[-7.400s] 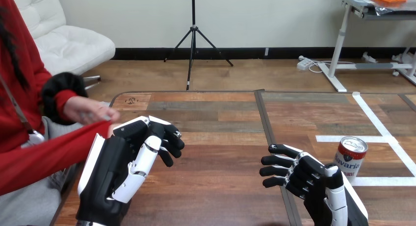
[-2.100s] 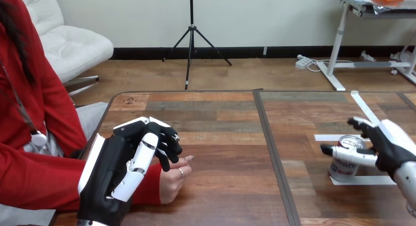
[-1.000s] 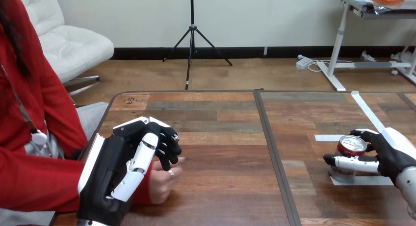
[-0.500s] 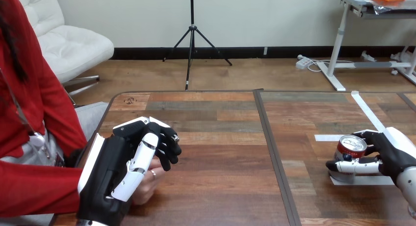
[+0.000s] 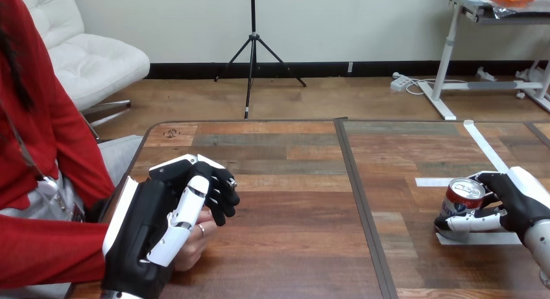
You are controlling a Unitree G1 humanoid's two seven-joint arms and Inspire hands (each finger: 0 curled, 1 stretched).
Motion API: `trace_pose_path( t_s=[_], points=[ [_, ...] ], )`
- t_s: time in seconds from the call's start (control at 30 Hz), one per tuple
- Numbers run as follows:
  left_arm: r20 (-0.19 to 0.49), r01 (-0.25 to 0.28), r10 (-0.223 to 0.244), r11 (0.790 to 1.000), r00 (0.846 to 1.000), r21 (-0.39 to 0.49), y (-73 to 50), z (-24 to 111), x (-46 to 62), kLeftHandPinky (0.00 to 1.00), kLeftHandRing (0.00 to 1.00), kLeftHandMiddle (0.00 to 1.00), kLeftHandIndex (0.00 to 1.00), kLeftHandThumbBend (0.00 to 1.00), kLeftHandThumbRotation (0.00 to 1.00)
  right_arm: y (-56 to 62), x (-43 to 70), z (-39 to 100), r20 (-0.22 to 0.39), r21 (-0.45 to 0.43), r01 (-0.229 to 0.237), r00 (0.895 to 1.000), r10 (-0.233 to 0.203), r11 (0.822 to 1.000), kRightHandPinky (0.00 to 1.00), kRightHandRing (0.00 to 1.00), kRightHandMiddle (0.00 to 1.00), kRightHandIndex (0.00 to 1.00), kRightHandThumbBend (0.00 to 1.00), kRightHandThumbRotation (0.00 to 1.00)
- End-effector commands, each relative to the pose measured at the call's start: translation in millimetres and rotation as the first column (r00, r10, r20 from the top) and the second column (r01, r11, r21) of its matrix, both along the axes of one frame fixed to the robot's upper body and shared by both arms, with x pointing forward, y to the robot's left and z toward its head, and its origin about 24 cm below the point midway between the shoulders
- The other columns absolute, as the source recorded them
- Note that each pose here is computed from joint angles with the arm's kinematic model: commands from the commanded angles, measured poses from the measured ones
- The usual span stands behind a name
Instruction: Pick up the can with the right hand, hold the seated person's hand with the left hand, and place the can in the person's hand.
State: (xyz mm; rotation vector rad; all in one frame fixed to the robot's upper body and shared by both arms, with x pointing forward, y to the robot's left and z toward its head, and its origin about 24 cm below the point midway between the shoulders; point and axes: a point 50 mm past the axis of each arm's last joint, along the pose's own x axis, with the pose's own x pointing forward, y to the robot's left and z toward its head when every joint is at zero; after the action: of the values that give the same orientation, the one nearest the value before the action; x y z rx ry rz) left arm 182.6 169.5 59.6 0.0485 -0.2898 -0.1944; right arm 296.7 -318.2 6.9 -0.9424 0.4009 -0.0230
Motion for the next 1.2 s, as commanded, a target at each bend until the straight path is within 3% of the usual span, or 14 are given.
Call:
trace_pose_path(
  t_s=[0.0,0.43,0.73,1.17],
  points=[
    [0.086,0.003,-0.002,1.0,0.996,-0.014,1.2,17.5,7.1,0.26,0.36,0.41,0.42,0.04,0.67,2.2,15.6,19.7,0.083,0.026,-0.003,0.997,0.001,1.0,0.59,0.65,0.68,0.68,0.84,0.15],
    [0.082,0.005,-0.002,0.999,0.997,-0.037,2.5,18.3,6.6,0.26,0.35,0.41,0.42,0.06,0.66,3.4,16.2,19.5,0.089,0.002,-0.003,0.996,0.003,1.0,0.49,0.53,0.56,0.58,0.75,0.02],
    [0.082,0.0,0.004,0.999,0.997,-0.044,3.1,17.8,6.4,0.26,0.35,0.4,0.42,0.08,0.66,4.3,16.4,18.8,0.09,0.0,-0.002,0.996,0.002,1.0,0.41,0.44,0.48,0.5,0.72,0.0],
    [0.08,-0.004,0.008,0.999,0.997,-0.047,4.9,17.0,6.0,0.26,0.35,0.4,0.42,0.09,0.65,5.9,16.5,17.2,0.083,0.002,-0.004,0.997,0.004,1.0,0.36,0.39,0.44,0.46,0.73,0.0]
  ],
)
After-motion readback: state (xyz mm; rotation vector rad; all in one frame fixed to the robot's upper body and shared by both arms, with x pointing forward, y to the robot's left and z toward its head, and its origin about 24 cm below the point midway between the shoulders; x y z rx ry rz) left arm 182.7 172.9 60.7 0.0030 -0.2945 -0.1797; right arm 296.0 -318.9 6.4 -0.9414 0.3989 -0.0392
